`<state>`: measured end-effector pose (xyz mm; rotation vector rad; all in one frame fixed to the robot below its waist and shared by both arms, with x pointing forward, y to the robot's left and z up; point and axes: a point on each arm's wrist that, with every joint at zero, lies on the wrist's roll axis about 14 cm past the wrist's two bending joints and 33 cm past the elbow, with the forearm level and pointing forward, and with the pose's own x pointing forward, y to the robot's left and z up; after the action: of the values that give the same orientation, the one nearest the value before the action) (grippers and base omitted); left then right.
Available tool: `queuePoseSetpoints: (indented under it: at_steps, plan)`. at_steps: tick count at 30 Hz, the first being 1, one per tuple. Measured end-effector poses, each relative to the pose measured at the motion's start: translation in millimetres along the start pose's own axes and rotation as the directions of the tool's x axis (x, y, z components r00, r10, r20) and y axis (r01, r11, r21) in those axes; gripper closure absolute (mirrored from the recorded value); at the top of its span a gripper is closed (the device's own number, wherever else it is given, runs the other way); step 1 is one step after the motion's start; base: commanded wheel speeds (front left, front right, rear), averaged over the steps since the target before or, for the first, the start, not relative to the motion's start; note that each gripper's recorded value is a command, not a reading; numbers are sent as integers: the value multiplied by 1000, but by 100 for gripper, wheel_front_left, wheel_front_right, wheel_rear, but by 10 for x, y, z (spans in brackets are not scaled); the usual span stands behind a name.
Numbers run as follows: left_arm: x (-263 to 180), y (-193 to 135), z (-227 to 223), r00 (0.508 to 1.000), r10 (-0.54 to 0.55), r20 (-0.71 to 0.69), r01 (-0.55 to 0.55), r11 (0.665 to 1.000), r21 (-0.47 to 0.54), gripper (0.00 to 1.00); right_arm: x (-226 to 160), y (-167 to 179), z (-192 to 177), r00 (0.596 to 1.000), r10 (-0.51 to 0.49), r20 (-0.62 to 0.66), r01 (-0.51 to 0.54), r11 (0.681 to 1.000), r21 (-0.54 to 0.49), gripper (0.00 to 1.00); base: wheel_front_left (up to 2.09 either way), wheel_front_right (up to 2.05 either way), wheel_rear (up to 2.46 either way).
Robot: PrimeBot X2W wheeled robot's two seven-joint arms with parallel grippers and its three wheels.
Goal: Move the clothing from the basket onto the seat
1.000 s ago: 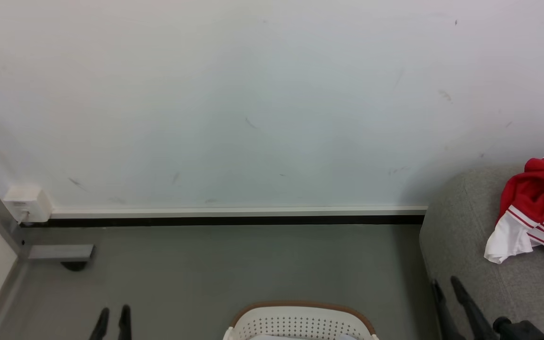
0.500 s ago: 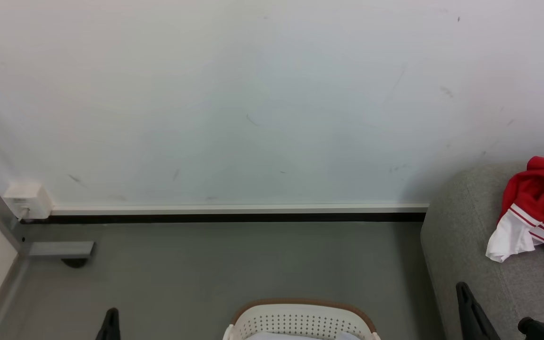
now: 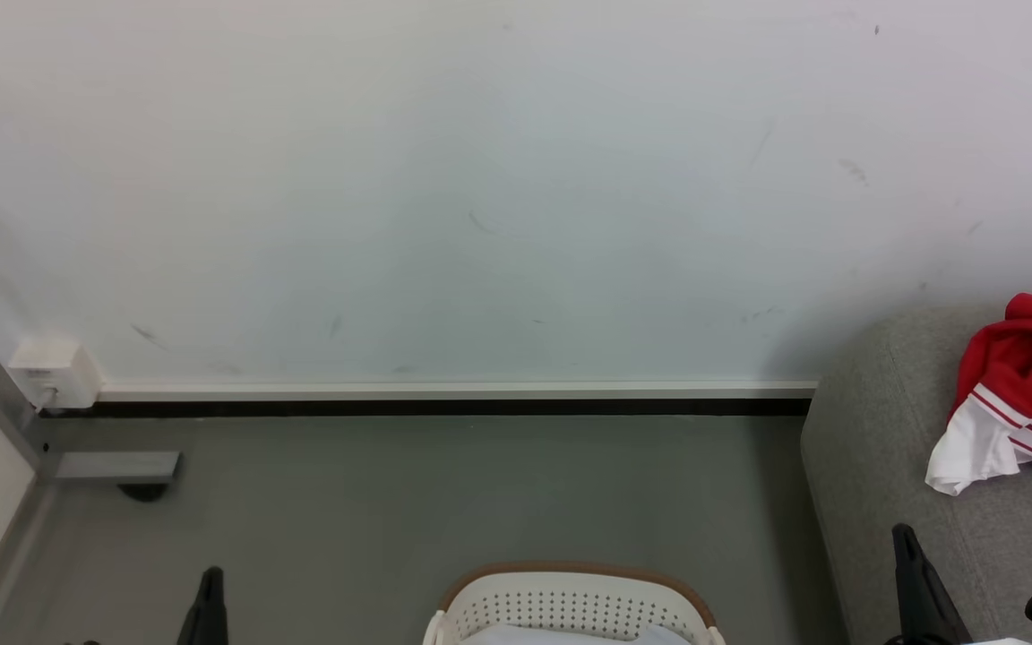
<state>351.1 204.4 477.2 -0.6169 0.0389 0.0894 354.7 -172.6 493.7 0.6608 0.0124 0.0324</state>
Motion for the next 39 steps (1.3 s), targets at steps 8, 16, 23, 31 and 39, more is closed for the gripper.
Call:
queuePoseSetpoints:
  at_steps: [8, 16, 23, 31, 39]
  plan:
    - [40, -11, 12, 1000, 5, -7, -5, 993, -118, 100, 23, -52, 20, 1000, -23, -3, 23, 994, 107, 100, 0, 0, 0]
    - [84, -33, 32, 1000, 4, -11, -6, 975, -223, 100, 68, -70, 66, 999, -33, 0, 32, 978, 207, 100, 0, 0, 0]
    - [114, -46, 46, 1000, 1, -13, -5, 953, -303, 100, 83, -101, 75, 999, -44, -5, 44, 957, 285, 100, 0, 0, 0]
    - [145, -72, 56, 1000, -8, -20, 0, 922, -386, 100, 123, -111, 114, 999, -48, 0, 45, 930, 365, 100, 0, 0, 0]
    - [178, -95, 72, 1000, -16, -22, 4, 884, -467, 100, 148, -129, 131, 999, -52, -3, 48, 897, 439, 100, 0, 0, 0]
